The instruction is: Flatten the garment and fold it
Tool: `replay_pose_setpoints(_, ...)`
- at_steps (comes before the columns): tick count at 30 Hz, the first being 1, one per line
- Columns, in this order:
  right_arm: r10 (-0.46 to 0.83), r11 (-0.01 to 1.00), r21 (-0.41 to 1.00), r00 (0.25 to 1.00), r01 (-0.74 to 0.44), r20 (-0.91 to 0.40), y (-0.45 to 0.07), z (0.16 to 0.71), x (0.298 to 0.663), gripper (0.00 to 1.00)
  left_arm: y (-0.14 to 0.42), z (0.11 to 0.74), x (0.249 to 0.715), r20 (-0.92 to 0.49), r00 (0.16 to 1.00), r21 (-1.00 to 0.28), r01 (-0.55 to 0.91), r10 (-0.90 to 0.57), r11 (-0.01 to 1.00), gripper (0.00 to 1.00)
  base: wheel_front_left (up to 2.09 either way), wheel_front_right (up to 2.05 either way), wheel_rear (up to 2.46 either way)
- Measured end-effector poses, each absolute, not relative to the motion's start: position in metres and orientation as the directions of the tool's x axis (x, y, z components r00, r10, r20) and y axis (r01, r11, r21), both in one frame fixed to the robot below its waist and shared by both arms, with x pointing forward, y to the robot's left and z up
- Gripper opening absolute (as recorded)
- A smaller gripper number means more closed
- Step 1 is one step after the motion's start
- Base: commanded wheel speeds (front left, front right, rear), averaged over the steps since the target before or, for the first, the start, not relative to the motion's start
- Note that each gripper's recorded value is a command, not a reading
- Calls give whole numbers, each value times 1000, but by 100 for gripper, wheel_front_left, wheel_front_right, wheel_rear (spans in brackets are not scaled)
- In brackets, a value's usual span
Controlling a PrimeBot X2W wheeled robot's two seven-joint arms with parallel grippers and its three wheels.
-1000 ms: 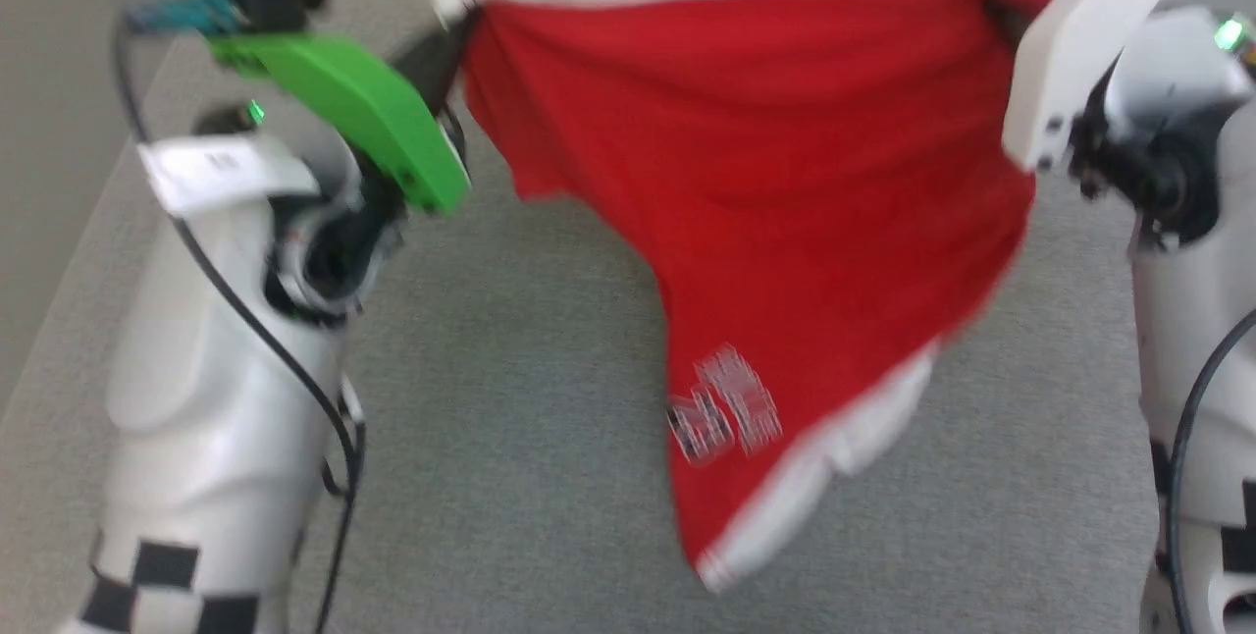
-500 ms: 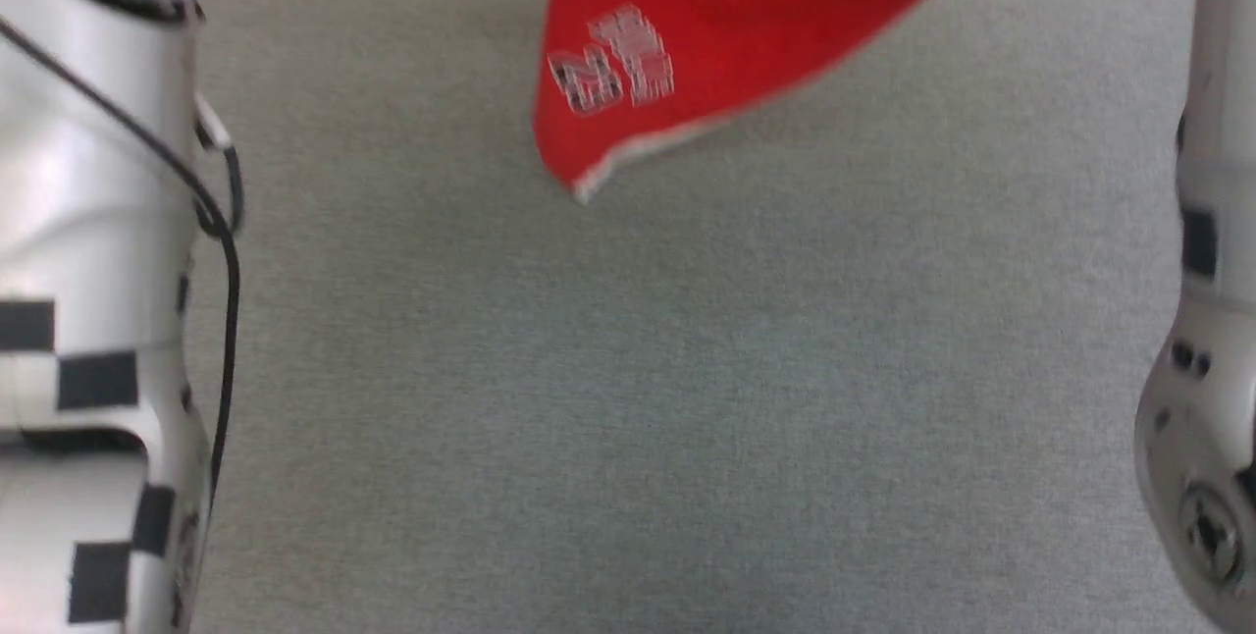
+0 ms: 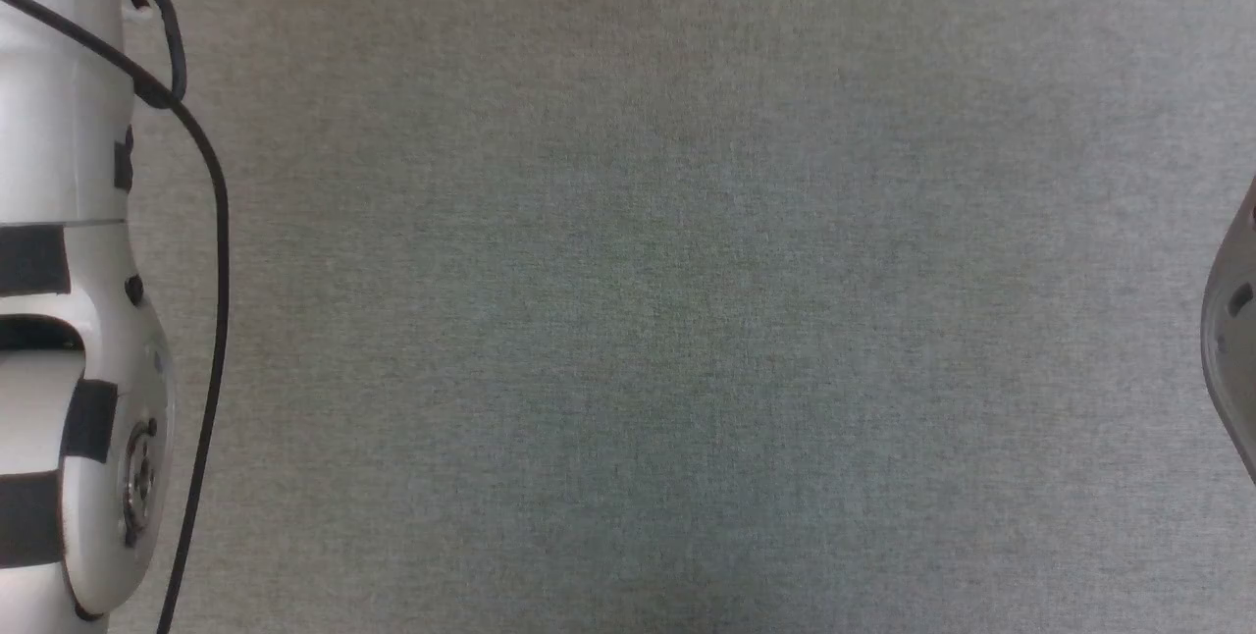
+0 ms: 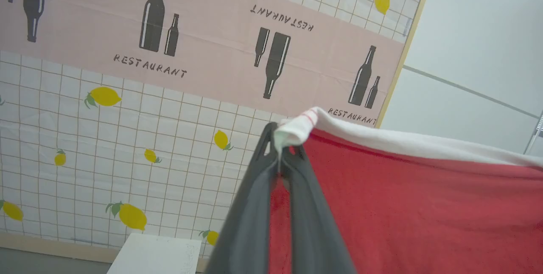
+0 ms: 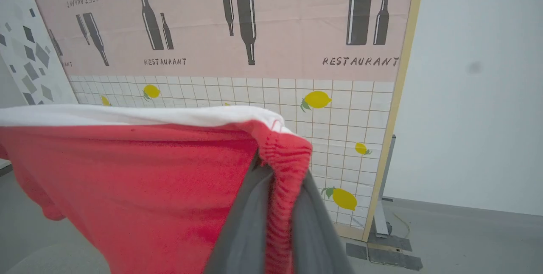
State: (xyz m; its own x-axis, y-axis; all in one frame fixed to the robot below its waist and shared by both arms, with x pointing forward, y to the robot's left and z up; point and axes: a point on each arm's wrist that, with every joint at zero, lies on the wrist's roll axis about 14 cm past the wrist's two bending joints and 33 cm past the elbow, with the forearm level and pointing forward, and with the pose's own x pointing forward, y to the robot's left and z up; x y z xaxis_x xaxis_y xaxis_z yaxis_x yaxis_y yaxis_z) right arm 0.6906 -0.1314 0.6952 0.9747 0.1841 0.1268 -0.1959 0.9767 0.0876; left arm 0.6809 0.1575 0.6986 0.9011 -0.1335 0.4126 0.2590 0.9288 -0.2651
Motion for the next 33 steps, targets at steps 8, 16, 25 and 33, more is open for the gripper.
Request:
replay_pose_setpoints(8,214,972,92,977,-214,15,-120,620,701,0,150,640,692,329,930,-294,266,-164,918,0,0,0,0)
replay_pose_setpoints(16,240,954,205,966,-218,-92,-118,551,649,0,122,593,641,226,941,-381,322,-250,867,0,0,0,0)
replay_pose_setpoints(25,242,922,352,951,-163,-194,-140,504,540,0,129,556,538,155,957,-495,289,-244,819,0,0,0,0)
replay_pose_setpoints(33,296,894,430,886,-125,-358,-139,464,427,0,147,503,432,4,989,-614,120,-148,780,0,0,0,0)
